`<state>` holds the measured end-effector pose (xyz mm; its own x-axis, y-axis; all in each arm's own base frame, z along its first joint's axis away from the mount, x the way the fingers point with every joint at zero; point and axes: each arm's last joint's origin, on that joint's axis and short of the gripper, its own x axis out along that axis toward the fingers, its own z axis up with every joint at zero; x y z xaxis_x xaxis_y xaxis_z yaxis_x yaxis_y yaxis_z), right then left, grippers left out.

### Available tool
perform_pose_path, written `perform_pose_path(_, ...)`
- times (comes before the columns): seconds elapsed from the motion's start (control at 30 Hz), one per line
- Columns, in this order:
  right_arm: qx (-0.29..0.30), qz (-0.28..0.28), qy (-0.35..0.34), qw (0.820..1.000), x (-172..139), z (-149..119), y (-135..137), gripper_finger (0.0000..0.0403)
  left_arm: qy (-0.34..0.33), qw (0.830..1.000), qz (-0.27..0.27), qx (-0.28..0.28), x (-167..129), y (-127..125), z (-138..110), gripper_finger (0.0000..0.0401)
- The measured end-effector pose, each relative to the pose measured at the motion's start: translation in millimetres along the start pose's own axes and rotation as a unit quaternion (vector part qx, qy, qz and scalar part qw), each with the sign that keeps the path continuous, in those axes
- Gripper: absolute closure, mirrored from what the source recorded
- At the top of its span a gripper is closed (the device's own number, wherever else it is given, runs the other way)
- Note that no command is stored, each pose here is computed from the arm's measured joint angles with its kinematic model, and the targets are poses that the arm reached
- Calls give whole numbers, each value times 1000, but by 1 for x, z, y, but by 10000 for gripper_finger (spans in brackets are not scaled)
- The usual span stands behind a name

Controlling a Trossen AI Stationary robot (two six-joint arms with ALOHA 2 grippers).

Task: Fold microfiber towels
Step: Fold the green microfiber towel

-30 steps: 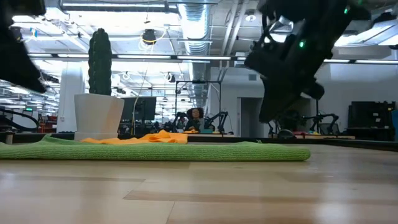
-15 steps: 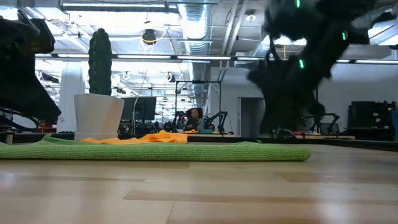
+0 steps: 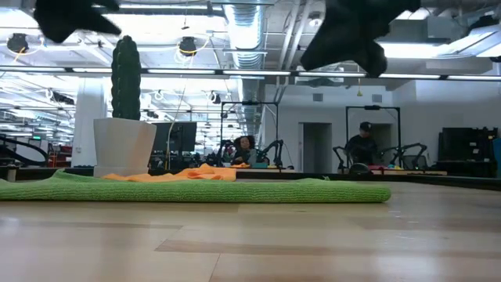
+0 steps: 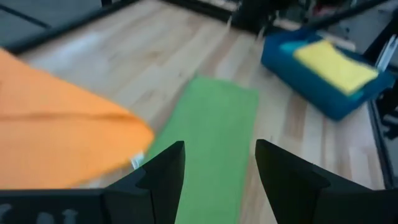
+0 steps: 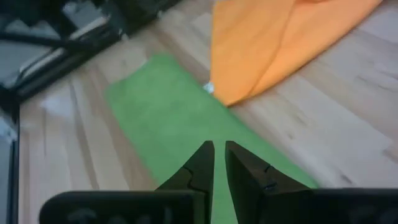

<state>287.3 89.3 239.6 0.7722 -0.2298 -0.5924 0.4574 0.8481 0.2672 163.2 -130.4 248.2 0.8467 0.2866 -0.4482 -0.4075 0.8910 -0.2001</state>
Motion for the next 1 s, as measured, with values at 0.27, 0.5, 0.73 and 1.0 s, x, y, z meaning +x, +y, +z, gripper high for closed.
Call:
perform_pose_path(0.27,-39,6,32,999,1,-23,13,337,-29,1000,8,-5,-3,2,19,211)
perform_pose_path(0.5,-52,5,45,998,12,-36,19,337,-33,999,28,-6,6,5,22,211)
perform_pose_path(0.73,-31,54,46,997,15,-31,24,337,-15,999,28,-18,13,9,27,211)
perform_pose_path(1.0,-29,81,26,996,4,-16,23,337,20,1000,11,-8,20,12,29,211)
